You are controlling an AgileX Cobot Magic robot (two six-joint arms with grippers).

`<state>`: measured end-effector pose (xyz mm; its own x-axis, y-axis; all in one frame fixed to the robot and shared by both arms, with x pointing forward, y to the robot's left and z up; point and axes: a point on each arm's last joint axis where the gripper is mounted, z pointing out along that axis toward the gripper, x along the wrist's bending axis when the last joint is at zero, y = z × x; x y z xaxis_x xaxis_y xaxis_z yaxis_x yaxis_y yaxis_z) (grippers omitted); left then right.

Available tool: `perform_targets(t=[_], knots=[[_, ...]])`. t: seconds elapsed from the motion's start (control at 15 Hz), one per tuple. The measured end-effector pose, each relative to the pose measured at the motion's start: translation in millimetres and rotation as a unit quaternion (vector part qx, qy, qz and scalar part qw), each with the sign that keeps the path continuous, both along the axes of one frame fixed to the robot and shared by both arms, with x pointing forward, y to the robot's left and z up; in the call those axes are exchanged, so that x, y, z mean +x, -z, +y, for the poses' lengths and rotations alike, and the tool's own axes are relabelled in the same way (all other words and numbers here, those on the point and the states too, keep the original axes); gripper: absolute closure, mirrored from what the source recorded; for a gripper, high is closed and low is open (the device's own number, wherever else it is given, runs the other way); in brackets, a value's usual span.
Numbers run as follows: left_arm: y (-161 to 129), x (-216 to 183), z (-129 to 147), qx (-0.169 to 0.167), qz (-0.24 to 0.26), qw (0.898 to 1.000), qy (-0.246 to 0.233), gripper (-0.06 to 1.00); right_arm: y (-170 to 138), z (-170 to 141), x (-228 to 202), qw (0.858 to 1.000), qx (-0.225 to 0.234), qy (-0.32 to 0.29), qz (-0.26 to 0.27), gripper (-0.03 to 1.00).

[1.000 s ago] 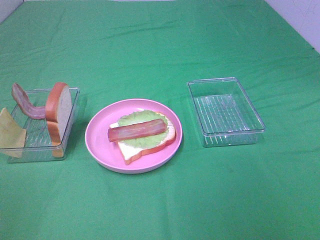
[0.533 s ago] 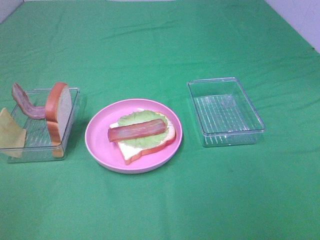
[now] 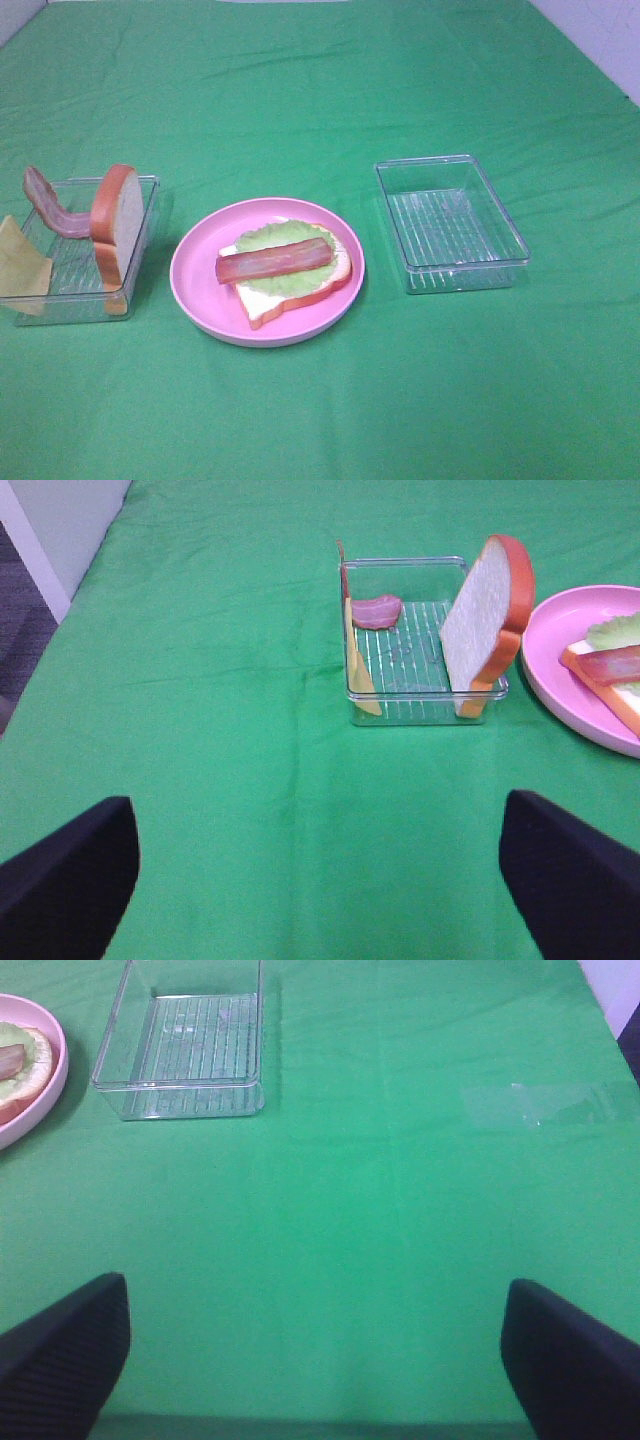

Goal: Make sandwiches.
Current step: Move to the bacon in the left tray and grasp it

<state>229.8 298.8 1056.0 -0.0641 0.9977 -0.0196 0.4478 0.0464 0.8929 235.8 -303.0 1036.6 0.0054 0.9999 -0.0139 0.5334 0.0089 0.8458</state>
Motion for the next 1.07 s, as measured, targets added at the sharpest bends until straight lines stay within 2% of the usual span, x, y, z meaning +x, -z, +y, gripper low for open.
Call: perform_targets(t=[1.07], knots=[[0.0,0.0,0.0,0.0,0.0,1.0,0.0,0.04,0.0,0.1,0.0,1.0,0.0,0.0,0.0,0.0]])
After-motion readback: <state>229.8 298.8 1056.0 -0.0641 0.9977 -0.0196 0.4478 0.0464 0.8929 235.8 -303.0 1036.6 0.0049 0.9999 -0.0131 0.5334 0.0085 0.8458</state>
